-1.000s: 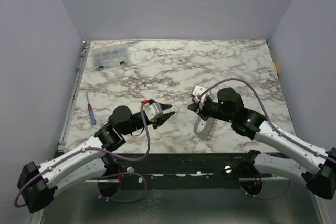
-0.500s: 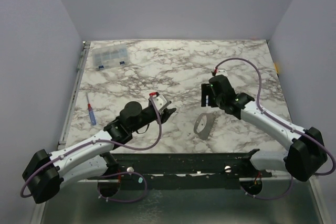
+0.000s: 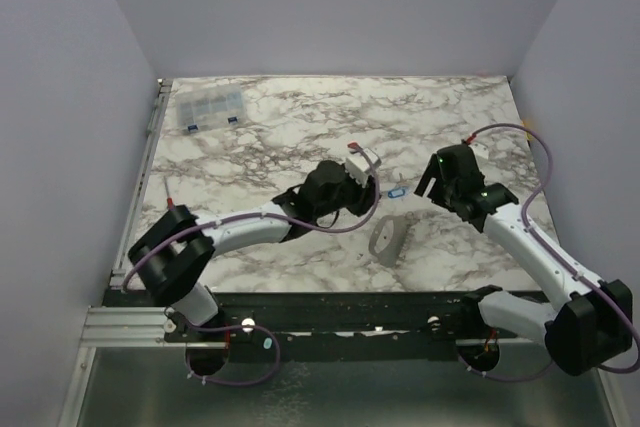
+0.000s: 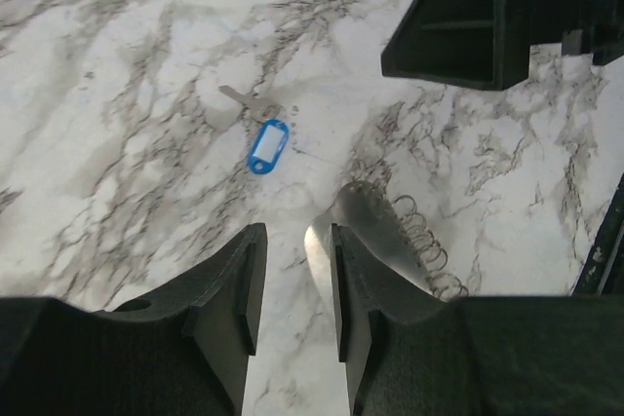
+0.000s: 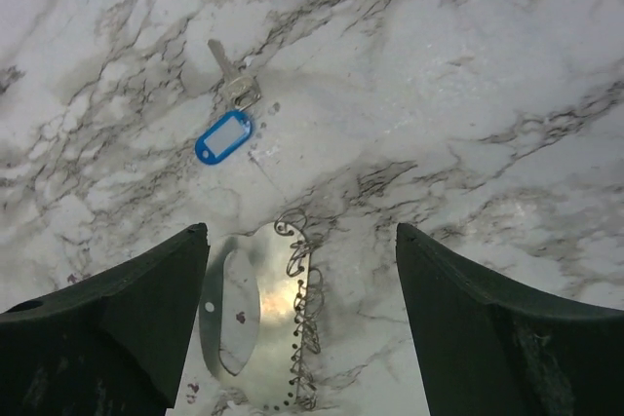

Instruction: Put the keys on the keyring

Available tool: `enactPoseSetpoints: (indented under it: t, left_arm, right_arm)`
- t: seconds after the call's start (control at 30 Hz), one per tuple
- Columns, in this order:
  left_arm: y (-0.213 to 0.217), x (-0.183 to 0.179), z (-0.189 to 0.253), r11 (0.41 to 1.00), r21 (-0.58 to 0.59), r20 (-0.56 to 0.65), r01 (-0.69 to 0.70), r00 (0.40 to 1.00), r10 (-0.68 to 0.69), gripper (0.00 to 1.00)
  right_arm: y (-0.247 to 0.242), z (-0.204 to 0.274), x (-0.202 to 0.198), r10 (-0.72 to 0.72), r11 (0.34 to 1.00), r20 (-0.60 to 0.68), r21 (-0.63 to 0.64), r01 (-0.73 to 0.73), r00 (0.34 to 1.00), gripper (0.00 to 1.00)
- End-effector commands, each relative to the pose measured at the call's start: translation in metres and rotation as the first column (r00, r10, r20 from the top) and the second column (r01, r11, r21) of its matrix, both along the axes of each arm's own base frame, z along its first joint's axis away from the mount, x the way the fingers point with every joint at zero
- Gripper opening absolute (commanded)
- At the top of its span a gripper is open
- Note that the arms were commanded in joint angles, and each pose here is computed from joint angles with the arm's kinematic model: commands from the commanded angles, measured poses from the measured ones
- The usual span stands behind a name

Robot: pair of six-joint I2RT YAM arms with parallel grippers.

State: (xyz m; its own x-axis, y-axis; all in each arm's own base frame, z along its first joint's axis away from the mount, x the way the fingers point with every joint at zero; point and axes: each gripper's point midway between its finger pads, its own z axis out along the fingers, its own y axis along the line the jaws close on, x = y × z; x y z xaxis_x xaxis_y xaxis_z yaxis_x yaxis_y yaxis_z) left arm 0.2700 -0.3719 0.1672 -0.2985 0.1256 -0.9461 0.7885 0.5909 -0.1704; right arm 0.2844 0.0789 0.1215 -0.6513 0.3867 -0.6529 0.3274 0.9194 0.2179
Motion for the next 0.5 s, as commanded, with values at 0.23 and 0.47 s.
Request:
enactPoseSetpoints:
  t: [0.23, 0.47]
  left_arm:
    - [-0.109, 0.004, -0.065, 0.982, 0.072, -0.116, 0.175, 0.979, -0.166, 0.31]
    - [-0.129, 0.004, -0.092, 0.963, 0.116, -0.181, 0.242, 0.959, -0.219, 0.31]
  right_arm:
    - [-0.074, 0.079, -0.002, -0.222, 0.955, 0.279, -0.132, 0.267, 0.934, 0.83]
    - [-0.079, 0.114, -0.012, -0.155, 0.966, 0.408, -0.127, 0.225, 0.9, 0.83]
